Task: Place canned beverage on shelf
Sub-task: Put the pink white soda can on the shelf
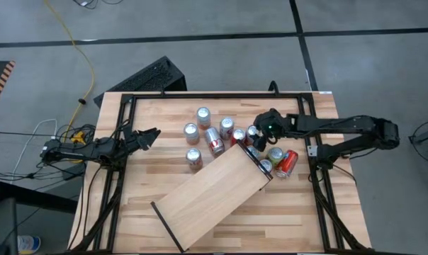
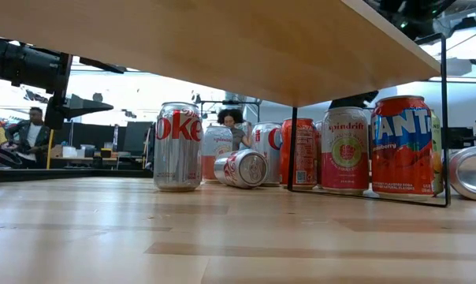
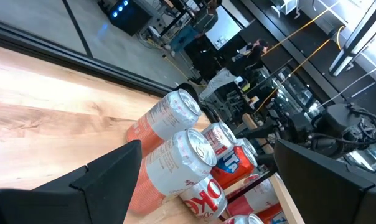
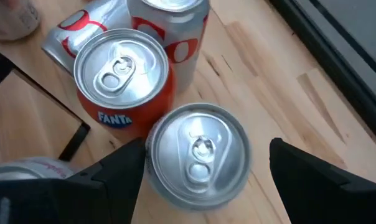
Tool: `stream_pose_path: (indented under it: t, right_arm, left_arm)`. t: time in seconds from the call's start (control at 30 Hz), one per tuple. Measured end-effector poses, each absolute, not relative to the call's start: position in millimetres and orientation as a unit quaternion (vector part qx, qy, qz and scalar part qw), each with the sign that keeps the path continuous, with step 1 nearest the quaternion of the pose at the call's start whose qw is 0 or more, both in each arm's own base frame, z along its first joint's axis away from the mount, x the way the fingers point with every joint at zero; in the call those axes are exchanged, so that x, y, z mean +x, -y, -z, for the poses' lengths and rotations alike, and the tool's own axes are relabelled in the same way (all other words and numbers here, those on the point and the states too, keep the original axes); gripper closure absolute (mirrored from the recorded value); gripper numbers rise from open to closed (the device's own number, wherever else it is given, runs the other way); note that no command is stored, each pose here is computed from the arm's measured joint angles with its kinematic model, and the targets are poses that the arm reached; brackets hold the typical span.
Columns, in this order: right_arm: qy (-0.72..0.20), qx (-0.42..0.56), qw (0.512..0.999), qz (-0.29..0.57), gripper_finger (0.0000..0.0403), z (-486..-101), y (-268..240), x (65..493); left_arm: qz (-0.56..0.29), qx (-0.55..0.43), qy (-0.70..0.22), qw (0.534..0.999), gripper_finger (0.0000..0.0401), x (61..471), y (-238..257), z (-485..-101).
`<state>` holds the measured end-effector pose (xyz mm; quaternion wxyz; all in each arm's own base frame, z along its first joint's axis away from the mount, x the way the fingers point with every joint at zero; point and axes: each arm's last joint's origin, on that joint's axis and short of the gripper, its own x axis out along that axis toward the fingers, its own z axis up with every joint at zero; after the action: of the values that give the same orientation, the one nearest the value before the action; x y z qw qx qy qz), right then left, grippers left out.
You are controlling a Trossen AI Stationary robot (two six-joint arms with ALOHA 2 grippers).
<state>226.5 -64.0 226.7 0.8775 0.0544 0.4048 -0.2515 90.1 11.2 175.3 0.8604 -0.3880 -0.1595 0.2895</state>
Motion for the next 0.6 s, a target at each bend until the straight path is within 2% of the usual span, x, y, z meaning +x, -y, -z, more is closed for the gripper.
stream_pose_path:
  t: [0.37,0.6]
  right_arm:
    - [-0.427,0.044,0.867,0.252,0.009,-215,68,234]
    - [-0.422,0.064,0.863,0.271,0.0165,-215,74,231]
  left_arm:
    - [-0.29,-0.388,0.16,0.86,0.005,90,-11,-175]
    - [-0.289,-0.388,0.159,0.86,0.005,90,-11,-175]
